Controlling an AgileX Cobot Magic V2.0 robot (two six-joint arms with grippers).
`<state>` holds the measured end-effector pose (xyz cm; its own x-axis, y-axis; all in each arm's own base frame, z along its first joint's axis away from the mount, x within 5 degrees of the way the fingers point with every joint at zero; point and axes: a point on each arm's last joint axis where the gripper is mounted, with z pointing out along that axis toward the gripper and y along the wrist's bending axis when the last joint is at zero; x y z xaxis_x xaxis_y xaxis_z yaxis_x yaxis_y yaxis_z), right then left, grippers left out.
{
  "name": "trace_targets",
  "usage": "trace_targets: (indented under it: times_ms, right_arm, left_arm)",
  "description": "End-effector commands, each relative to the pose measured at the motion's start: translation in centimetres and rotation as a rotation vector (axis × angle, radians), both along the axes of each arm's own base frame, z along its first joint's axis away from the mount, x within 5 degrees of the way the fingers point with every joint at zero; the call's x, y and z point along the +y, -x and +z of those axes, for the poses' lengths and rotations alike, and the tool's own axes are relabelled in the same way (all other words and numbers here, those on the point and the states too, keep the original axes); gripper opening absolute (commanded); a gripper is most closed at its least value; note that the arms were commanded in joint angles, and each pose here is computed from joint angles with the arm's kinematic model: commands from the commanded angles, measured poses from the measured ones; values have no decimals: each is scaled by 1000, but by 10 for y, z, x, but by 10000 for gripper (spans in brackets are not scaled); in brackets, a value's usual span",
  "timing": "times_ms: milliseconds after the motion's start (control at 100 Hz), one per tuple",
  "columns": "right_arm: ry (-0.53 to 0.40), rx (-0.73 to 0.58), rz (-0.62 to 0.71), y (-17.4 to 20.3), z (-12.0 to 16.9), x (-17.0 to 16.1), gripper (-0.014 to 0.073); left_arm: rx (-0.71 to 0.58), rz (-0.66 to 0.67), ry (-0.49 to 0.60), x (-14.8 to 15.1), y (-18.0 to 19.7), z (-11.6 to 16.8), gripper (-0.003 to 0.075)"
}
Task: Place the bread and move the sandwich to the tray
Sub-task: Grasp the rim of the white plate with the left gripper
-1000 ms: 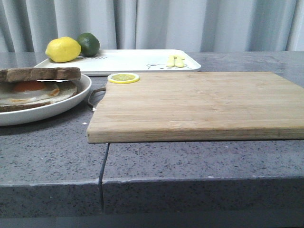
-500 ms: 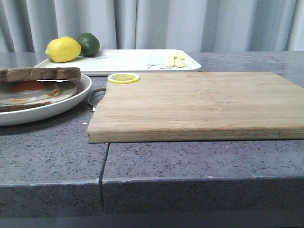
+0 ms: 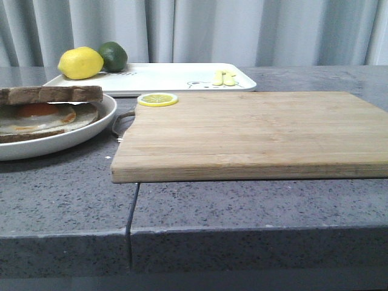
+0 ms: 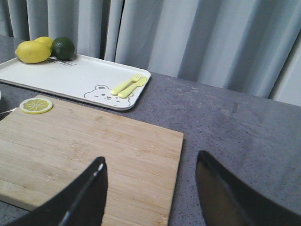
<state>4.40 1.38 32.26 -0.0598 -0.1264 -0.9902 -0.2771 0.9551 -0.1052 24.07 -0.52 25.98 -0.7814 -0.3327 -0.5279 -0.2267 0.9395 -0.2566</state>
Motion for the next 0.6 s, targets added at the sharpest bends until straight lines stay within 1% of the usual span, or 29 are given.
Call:
trace_targets:
  times_ms: [0,220,590]
  right_arm:
    - [-21,-99,-13,0,15,-1,428]
    - [-21,-99,-13,0,15,-1,428]
    - [-21,-99,-13,0,15,-1,428]
  left_arm:
    - [-81,24,15,1,-8,11,578]
    - [-42,26,15,1,-16,-1,578]
    - [-50,26,12,1,-16,0,578]
